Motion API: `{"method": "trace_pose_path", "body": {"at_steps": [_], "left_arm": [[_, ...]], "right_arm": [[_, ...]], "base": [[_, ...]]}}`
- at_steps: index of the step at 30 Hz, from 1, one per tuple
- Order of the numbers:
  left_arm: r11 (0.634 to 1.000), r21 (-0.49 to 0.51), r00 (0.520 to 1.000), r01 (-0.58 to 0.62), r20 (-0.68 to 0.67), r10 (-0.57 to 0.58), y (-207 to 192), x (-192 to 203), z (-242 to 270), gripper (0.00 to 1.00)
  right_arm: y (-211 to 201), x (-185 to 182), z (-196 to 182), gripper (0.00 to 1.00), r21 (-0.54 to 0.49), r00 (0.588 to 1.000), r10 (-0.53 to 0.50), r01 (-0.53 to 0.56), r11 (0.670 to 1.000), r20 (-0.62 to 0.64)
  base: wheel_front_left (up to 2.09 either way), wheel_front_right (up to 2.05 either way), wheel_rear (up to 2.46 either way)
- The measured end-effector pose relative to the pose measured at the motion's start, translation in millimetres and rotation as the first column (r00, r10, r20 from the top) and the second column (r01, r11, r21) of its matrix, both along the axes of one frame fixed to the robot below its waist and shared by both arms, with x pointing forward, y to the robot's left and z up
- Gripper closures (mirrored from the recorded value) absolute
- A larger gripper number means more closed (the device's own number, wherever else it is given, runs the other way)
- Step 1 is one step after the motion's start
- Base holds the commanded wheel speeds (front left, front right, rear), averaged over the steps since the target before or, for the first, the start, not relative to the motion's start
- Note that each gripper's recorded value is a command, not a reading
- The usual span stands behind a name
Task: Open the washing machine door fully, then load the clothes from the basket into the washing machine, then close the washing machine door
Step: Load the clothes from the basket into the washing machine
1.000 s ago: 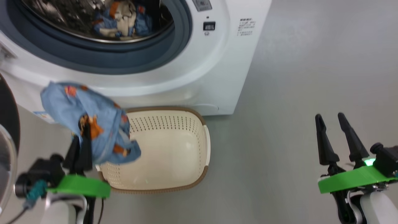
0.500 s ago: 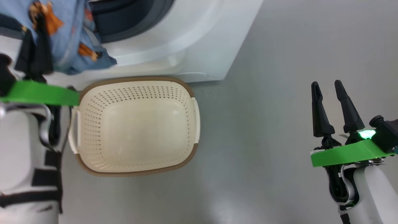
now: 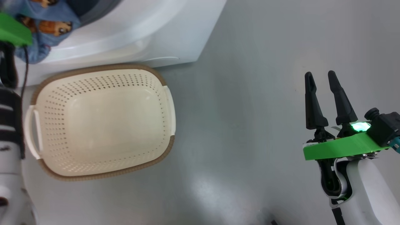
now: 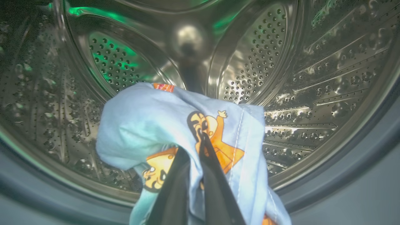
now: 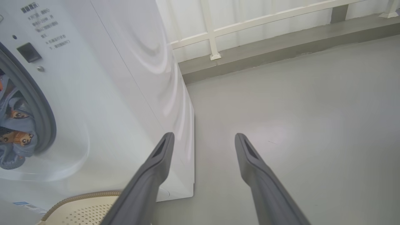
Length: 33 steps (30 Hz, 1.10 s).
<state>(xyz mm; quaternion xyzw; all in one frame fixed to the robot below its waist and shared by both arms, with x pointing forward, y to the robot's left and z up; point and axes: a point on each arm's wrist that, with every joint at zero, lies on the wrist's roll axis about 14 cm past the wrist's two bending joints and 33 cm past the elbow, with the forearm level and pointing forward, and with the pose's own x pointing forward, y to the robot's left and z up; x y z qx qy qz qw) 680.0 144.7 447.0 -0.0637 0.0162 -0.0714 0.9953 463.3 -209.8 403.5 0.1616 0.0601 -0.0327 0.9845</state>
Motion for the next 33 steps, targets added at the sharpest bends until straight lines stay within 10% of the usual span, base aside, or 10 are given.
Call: {"method": "trace_pose_path", "body": {"at_steps": [13, 15, 16, 33], "left_arm": [[1.000, -0.030, 0.977, 0.011, 0.212, -0.004, -16.6, 53.2, 56.3, 1.00], [1.000, -0.024, 0.986, 0.011, 0.164, -0.007, -18.9, 53.0, 38.4, 0.49], [1.000, -0.010, 0.994, 0.016, 0.112, -0.015, -20.7, 50.1, 20.7, 0.00], [0.993, 0.113, 0.995, 0.024, -0.100, -0.012, -8.0, 27.4, -33.6, 0.00]], "right_arm": [[-18.3, -2.2, -11.6, 0.00, -0.031, 0.998, -0.043, 0.042, 0.999, -0.034], [-20.0, -3.3, -11.7, 0.00, -0.033, 0.998, -0.049, 0.048, 0.998, -0.036], [-20.3, -3.5, -10.9, 0.00, -0.033, 0.998, -0.050, 0.049, 0.998, -0.034], [-14.6, -2.5, 3.5, 0.00, -0.011, 0.999, -0.042, 0.042, 0.999, 0.002]], "base": [[0.00, 0.00, 0.00], [0.00, 0.00, 0.00], [0.00, 0.00, 0.00], [0.00, 0.00, 0.00]]}}
